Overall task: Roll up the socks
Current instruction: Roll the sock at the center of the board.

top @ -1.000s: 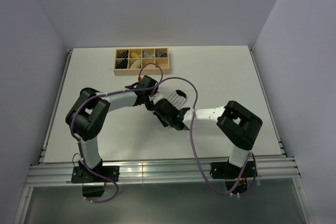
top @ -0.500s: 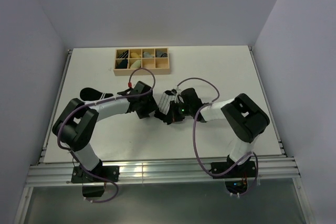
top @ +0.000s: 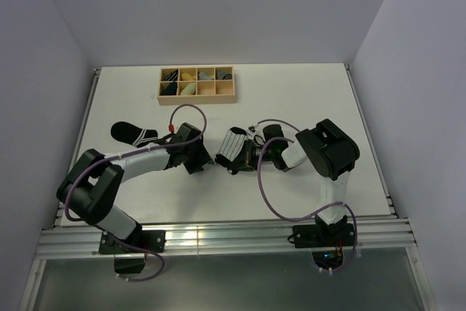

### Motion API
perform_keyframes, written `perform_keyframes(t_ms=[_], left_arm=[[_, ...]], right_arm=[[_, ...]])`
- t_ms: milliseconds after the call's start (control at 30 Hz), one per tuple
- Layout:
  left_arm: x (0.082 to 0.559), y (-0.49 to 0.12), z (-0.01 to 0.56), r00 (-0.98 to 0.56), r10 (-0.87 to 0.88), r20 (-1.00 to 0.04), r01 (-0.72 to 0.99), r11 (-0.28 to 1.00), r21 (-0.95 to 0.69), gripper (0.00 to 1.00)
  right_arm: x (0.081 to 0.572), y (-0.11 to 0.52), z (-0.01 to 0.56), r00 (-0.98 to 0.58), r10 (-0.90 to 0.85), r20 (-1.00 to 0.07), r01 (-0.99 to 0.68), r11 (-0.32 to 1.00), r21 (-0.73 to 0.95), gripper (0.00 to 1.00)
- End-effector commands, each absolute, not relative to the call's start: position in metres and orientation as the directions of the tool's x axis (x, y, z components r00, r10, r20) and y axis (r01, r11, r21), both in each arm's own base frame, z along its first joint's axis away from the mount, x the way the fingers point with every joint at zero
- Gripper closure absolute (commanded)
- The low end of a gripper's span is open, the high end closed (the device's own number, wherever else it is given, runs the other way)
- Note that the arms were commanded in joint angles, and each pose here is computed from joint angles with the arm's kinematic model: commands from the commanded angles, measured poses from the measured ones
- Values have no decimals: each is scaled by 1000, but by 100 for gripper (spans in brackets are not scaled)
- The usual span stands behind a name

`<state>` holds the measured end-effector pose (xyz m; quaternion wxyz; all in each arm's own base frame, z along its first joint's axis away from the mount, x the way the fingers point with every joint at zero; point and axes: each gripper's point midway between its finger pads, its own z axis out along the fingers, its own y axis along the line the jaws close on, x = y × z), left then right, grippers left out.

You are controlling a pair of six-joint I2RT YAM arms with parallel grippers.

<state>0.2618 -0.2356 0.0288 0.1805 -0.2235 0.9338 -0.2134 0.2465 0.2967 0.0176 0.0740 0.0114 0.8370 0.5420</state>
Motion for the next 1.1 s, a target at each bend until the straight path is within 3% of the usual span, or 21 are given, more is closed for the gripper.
perform_keyframes(t_ms=[0,167,833,1067], left_arm=[[264,-243,37,-835,-495,-241,-315,788,-529,49],[260,-246,24,-856,-468,-221,-302,798,-521,55],[272,-265,10,-875,-437,-208,-272,800,-535,55],[274,-262,-3,-875,-440,-203,-298,818,-492,65]], right_arm=[[248,288,3,-988,153,-29,40,428,903,100],[250,283,-7,-984,176,19,96,441,892,100],[255,282,-11,-983,179,31,111,458,882,100],[257,283,-10,-983,178,33,112,457,882,100]])
